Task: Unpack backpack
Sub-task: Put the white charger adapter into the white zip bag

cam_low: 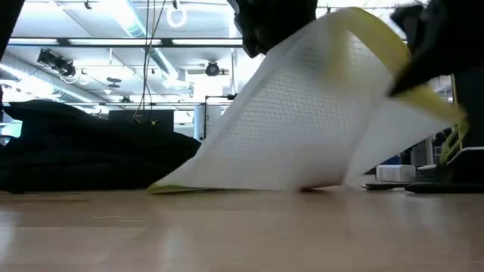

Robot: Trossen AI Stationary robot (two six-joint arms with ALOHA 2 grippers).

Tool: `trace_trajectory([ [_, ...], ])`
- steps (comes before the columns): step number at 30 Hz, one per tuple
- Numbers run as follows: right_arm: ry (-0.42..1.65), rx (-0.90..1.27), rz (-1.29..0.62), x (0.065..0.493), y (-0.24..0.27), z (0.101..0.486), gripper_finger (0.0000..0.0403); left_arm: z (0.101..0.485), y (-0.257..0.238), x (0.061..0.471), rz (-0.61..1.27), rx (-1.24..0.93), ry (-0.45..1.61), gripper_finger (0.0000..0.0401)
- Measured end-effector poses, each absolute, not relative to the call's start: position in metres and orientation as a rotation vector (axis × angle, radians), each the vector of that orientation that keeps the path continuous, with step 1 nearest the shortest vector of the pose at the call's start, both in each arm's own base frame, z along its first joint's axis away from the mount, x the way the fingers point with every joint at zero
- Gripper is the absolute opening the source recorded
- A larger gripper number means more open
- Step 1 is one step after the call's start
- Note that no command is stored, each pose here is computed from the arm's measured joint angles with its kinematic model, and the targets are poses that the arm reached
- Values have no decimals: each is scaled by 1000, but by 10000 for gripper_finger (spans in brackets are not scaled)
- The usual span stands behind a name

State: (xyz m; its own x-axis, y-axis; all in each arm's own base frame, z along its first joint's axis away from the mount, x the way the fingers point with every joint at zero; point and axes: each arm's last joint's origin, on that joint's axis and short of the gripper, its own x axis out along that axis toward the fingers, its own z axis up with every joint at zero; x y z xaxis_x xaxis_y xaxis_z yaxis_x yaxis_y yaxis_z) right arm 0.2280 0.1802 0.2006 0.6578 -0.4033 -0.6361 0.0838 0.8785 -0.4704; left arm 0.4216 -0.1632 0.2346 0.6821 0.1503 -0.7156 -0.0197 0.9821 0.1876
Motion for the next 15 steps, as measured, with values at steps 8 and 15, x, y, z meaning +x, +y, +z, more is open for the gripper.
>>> trace_trajectory([
  [8,745,-490,-279,239,188,246,0,275,-156,407,128,167,738,0],
  [15,758,-474,-249,243,189,254,0,290,-150,394,174,195,748,0],
])
